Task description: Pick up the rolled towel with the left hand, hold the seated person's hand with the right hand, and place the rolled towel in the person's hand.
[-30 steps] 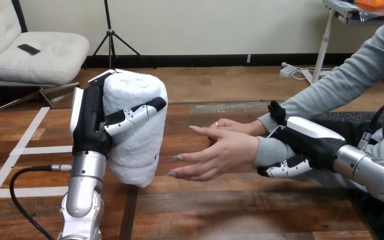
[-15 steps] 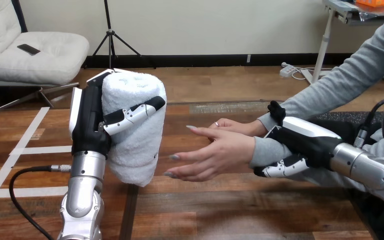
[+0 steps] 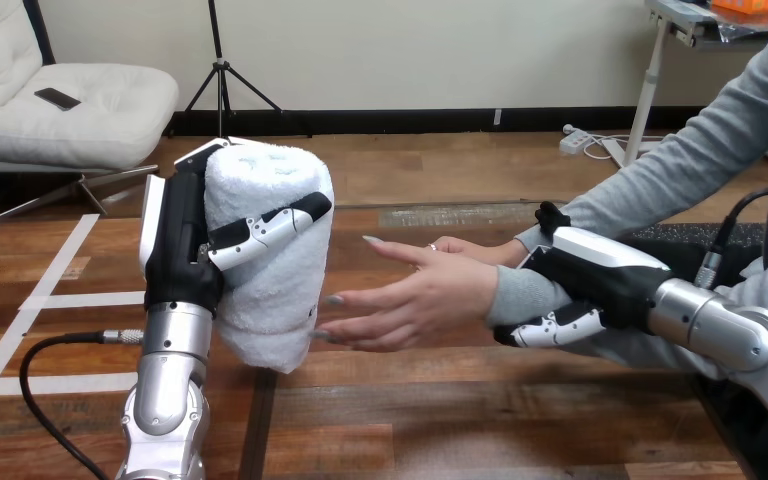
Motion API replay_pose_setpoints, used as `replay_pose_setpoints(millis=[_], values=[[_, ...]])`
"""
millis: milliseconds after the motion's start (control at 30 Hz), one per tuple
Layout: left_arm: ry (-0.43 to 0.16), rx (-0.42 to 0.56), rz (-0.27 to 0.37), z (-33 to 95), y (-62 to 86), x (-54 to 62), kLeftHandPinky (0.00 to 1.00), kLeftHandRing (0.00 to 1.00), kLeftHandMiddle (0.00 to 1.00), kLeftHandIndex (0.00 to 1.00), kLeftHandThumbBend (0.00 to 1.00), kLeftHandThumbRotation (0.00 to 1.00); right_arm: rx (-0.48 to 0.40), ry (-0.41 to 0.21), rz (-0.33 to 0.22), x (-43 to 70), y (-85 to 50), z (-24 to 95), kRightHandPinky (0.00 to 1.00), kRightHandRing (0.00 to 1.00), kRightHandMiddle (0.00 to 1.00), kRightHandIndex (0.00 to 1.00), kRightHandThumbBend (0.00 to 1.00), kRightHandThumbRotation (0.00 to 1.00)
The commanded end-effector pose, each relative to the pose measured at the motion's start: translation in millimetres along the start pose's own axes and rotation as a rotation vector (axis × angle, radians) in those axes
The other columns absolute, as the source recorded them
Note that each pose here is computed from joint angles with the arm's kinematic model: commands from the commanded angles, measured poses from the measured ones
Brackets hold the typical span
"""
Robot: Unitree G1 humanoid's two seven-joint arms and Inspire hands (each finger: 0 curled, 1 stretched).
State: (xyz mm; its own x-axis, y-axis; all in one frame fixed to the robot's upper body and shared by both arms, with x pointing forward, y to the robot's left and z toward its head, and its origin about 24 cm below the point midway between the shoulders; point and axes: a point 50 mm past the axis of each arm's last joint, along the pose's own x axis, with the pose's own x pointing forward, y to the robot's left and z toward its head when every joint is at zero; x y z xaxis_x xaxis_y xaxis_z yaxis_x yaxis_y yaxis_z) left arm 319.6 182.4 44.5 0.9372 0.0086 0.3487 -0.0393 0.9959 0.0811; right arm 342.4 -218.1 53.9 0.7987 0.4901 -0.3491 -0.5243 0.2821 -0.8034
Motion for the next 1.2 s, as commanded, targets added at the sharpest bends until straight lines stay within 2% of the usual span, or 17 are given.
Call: replay_pose_setpoints(millis=[0,500,1167], values=[[-0.162,0.003,-0.012,31.2,-6.1,29.2,0.31,0.35,0.39,0.41,0.6,0.0,-0.075,-0.145,-0.116,14.8,-41.1,37.7,0.2,0.23,0.29,0.29,0.48,0.4],[-0.151,-0.016,-0.007,29.1,-8.6,28.1,0.32,0.35,0.39,0.41,0.6,0.0,-0.082,-0.154,-0.109,16.7,-44.2,41.5,0.2,0.24,0.29,0.29,0.48,0.44],[-0.157,0.005,-0.01,29.2,-13.3,26.8,0.33,0.35,0.4,0.42,0.61,0.0,-0.105,-0.17,-0.107,20.0,-47.4,48.0,0.21,0.24,0.3,0.29,0.49,0.46]])
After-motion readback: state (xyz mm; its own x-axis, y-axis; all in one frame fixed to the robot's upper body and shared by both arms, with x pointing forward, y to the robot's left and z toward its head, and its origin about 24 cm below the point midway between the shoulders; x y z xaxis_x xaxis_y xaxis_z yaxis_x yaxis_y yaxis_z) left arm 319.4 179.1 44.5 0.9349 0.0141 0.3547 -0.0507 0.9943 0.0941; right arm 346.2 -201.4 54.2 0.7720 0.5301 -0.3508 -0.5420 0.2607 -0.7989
